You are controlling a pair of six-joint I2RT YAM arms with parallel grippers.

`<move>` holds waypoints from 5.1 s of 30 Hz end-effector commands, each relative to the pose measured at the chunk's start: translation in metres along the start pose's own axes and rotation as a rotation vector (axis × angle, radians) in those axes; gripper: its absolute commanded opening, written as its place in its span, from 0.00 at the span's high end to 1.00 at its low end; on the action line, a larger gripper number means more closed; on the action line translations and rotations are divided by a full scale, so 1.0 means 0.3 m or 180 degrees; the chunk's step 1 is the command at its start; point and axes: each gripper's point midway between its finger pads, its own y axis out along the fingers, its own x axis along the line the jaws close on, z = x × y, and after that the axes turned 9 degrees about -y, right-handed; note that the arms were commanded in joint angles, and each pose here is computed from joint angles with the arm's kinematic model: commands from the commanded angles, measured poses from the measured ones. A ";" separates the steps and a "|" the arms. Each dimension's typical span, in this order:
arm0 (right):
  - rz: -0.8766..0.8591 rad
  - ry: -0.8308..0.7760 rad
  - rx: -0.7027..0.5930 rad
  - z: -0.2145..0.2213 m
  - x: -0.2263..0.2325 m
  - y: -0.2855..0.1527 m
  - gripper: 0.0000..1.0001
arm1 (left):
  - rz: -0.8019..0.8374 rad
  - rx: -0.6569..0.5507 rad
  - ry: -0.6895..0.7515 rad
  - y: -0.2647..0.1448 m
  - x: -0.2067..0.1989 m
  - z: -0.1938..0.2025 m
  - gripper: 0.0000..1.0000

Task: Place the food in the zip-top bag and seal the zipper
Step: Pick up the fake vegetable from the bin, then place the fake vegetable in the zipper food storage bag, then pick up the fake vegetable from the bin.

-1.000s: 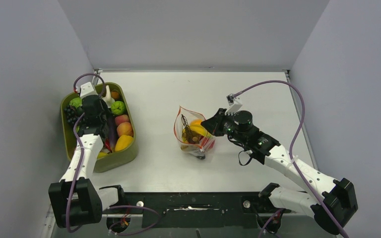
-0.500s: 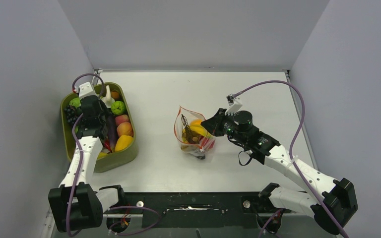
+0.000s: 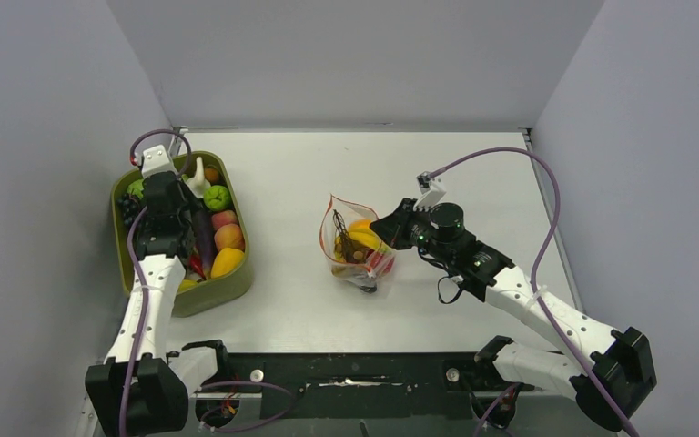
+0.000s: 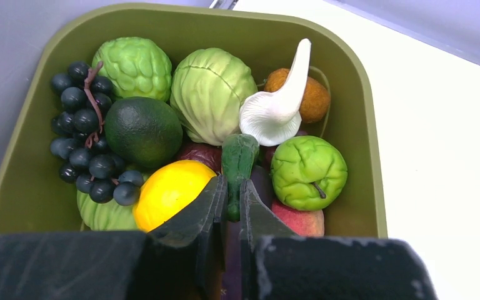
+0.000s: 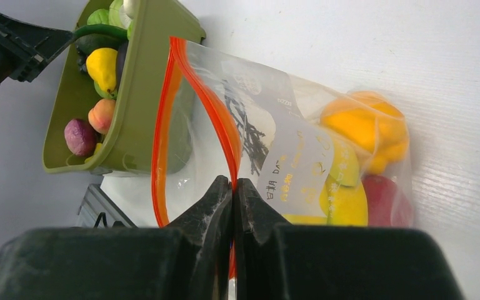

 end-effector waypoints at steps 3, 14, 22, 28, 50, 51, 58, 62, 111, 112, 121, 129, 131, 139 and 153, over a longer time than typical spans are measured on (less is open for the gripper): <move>-0.0022 -0.0087 -0.0255 -0.105 0.030 -0.012 1.00 | 0.0192 -0.0374 -0.0027 -0.100 -0.052 -0.175 1.00; 0.0038 -0.0047 -0.0286 -0.128 0.030 -0.025 1.00 | 0.0512 -0.0356 -0.0161 -0.223 -0.103 -0.250 1.00; 0.0126 -0.0016 -0.0322 -0.131 0.013 -0.029 1.00 | 0.1048 -0.0310 -0.0254 -0.332 -0.198 -0.298 1.00; 0.0173 -0.0042 -0.0255 -0.117 0.002 -0.011 1.00 | 0.1788 -0.0192 -0.0317 -0.396 -0.331 -0.259 1.00; 0.0222 -0.0088 -0.0274 -0.120 -0.010 0.015 1.00 | 0.4603 0.0367 0.0116 -0.829 -0.676 -0.058 1.00; 0.0214 -0.0088 -0.0267 -0.119 -0.009 0.017 1.00 | 0.4663 0.0400 0.0153 -0.840 -0.684 -0.049 1.00; 0.0198 -0.0115 -0.0290 -0.123 -0.008 0.014 1.00 | 0.4834 0.0577 0.0397 -0.877 -0.731 0.007 1.00; 0.0156 -0.0142 -0.0285 -0.123 0.000 0.013 1.00 | 0.4838 0.0762 0.0485 -0.876 -0.760 0.049 1.00; -0.0157 -0.0112 -0.0307 -0.129 0.095 -0.015 1.00 | 0.4932 0.1647 0.1570 -0.819 -0.974 0.435 0.83; -0.0154 -0.0114 -0.0300 -0.127 0.095 -0.014 1.00 | 0.4916 0.1610 0.1569 -0.815 -0.975 0.431 0.81; -0.0150 -0.0067 -0.0331 -0.137 0.100 -0.016 1.00 | 0.5000 0.1485 0.1546 -0.829 -0.986 0.405 1.00; -0.0112 -0.0052 -0.0291 -0.125 0.093 -0.013 1.00 | 0.4391 0.0892 0.1232 -0.764 -0.971 0.274 0.63; -0.0100 -0.0056 -0.0298 -0.124 0.090 -0.013 1.00 | 0.4235 0.0767 0.1180 -0.749 -0.957 0.240 0.55; -0.0130 -0.0063 -0.0294 -0.119 0.093 -0.012 1.00 | 0.3328 0.0620 0.1031 -0.645 -0.858 0.166 0.38; -0.0122 -0.0134 -0.0297 -0.118 0.088 -0.025 1.00 | 0.1677 0.0223 0.0262 -0.421 -0.512 -0.044 0.25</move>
